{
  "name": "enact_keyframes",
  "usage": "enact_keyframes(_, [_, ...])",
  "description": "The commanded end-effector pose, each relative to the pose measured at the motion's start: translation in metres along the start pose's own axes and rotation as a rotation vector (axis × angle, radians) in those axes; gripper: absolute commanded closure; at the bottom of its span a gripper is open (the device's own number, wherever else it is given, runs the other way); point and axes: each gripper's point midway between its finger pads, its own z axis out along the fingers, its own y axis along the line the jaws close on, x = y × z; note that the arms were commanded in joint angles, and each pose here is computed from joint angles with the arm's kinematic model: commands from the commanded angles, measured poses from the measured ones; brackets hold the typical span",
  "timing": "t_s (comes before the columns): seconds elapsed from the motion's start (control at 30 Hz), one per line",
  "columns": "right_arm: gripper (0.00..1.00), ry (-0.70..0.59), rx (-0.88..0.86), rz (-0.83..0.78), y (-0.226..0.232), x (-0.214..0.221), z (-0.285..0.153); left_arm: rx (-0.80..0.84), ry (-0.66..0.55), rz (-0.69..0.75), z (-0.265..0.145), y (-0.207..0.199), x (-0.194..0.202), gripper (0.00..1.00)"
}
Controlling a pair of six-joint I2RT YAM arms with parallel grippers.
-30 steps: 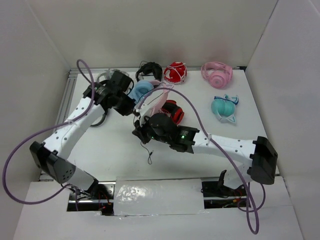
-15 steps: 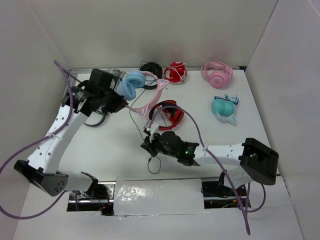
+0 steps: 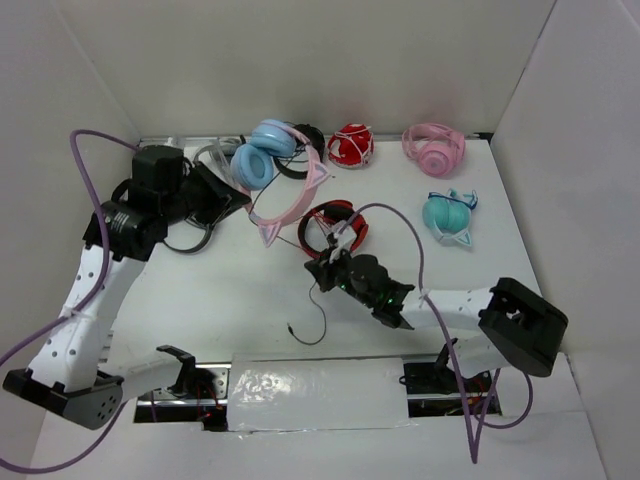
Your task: Wrap the headphones
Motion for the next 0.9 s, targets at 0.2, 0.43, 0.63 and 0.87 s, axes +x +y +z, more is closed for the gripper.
enact_keyframes(0.2, [1.00, -0.189, 0.249, 0.095, -0.109, -0.094, -0.037, 0.319, 0.023, 0.288, -0.043, -0.027, 0.023, 1.00])
enact_keyframes(0.43, [1.00, -0.294, 0.342, 0.066, -0.146, -0.172, -0.070, 0.155, 0.121, 0.334, 0.002, 0.022, 0.049, 1.00])
enact_keyframes(0.63, [0.97, -0.345, 0.292, -0.016, -0.132, -0.218, -0.080, 0.054, 0.185, 0.409, 0.038, 0.037, 0.068, 1.00])
enact_keyframes(0.87, [0.99, -0.472, 0.352, 0.006, -0.136, -0.246, -0.097, -0.128, 0.231, 0.404, 0.056, 0.061, 0.086, 1.00])
